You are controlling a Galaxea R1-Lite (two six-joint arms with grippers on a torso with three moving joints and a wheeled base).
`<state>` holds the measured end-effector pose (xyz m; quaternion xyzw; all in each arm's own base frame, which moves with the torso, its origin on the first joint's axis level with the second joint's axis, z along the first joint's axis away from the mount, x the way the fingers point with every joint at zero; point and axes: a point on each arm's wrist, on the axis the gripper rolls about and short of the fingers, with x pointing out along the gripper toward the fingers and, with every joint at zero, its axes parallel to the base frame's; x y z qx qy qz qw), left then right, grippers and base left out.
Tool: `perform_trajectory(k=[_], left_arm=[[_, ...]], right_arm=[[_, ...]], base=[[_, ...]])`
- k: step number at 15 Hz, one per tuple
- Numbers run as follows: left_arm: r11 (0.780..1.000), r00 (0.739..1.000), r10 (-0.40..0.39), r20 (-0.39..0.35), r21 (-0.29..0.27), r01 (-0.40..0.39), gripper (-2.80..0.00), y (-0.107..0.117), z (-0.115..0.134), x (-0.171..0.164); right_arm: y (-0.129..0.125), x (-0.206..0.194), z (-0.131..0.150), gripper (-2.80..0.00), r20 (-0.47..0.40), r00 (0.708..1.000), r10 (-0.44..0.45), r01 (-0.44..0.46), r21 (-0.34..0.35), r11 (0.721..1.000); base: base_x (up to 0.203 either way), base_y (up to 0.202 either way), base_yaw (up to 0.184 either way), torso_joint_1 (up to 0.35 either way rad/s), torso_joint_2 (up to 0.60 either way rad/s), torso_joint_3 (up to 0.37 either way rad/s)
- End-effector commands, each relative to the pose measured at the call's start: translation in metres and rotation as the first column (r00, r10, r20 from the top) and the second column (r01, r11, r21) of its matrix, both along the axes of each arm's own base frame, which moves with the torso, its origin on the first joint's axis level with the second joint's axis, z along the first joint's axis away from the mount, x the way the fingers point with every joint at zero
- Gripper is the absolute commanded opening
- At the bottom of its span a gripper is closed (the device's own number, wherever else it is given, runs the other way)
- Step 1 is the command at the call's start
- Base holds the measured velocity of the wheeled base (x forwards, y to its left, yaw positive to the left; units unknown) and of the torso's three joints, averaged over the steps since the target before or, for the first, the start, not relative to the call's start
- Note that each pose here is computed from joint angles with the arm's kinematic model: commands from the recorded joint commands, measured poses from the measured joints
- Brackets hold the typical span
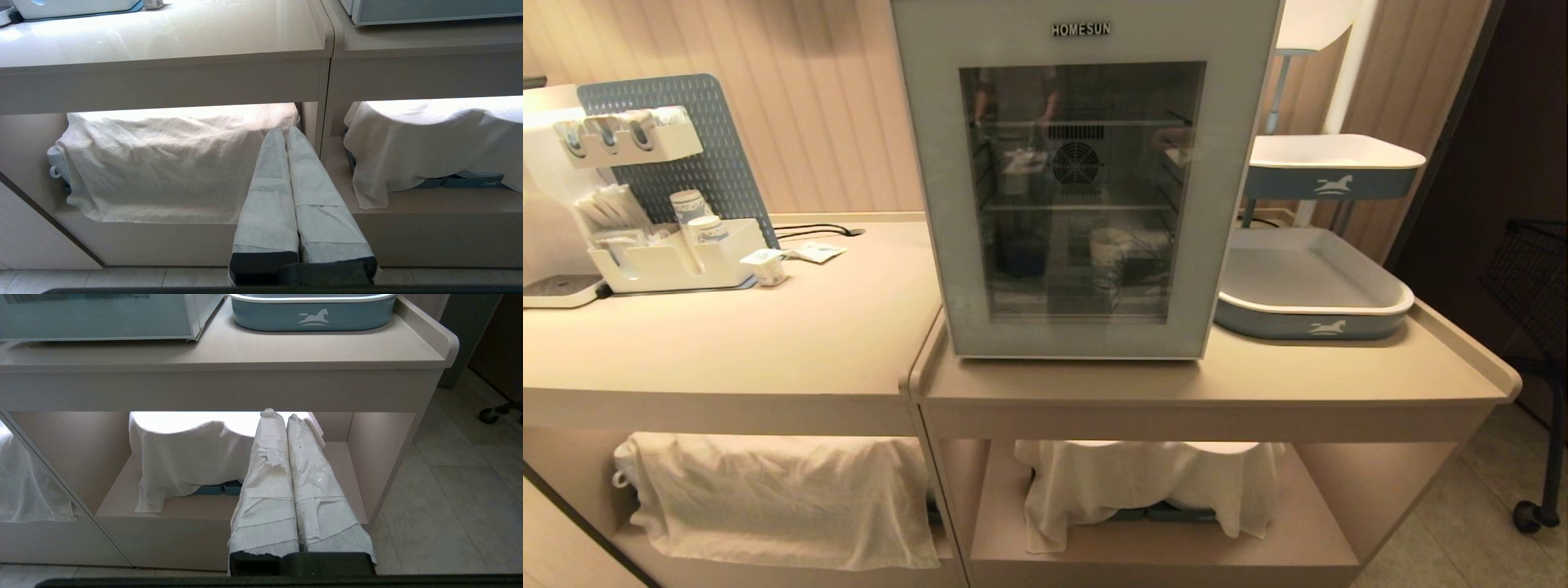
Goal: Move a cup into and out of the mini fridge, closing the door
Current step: Open the freezer door
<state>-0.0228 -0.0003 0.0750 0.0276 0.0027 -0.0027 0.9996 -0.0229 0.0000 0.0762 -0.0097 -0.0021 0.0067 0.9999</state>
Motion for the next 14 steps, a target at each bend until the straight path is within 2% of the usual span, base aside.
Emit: perform_trajectory(k=[1, 6, 8, 9, 11, 12, 14], left_arm=[[1.0, 1.0, -0.001, 0.001, 0.005, 0.001, -2.8, 0.0, 0.0, 0.0], [1.0, 1.0, -0.005, 0.001, 0.014, 0.005, -2.8, 0.0, 0.0, 0.0], [0.999, 0.999, -0.021, 0.036, 0.041, 0.02, -2.8, 0.0, 0.009, -0.003], [0.999, 0.996, -0.042, 0.074, 0.037, 0.039, -2.8, -0.001, 0.025, -0.008], [0.995, 0.986, -0.101, 0.133, 0.035, 0.097, -2.8, -0.002, 0.077, -0.022], [0.992, 0.983, -0.126, 0.133, 0.023, 0.124, -2.8, -0.003, 0.107, -0.025], [0.981, 0.978, -0.182, 0.099, -0.043, 0.187, -2.8, -0.002, 0.17, -0.02]], right_arm=[[0.0, 0.0, 0.0, -2.8, 0.001, 1.0, 0.0, 0.0, -0.001, 1.0], [0.0, 0.0, 0.0, -2.8, 0.001, 1.0, 0.0, 0.0, -0.001, 1.0], [0.0, 0.0, 0.0, -2.8, 0.001, 1.0, 0.001, -0.001, -0.001, 1.0], [0.0, 0.0, 0.0, -2.8, 0.001, 1.0, 0.0, 0.0, -0.002, 1.0], [0.0, 0.0, 0.0, -2.8, 0.001, 1.0, 0.0, 0.0, -0.001, 1.0], [0.0, 0.0, 0.0, -2.8, 0.001, 1.0, 0.0, 0.0, -0.002, 1.0], [0.0, 0.0, 0.0, -2.8, 0.001, 1.0, 0.002, -0.002, -0.001, 1.0]], base=[[0.0, 0.0, 0.0, 0.0, 0.0, 0.0], [0.0, 0.0, 0.0, 0.0, 0.0, 0.0], [0.0, 0.0, 0.0, 0.0, 0.0, 0.0], [0.0, 0.0, 0.0, 0.0, 0.0, 0.0], [0.0, 0.0, 0.0, 0.0, 0.0, 0.0], [0.0, 0.0, 0.0, 0.0, 0.0, 0.0], [0.0, 0.0, 0.0, 0.0, 0.0, 0.0]])
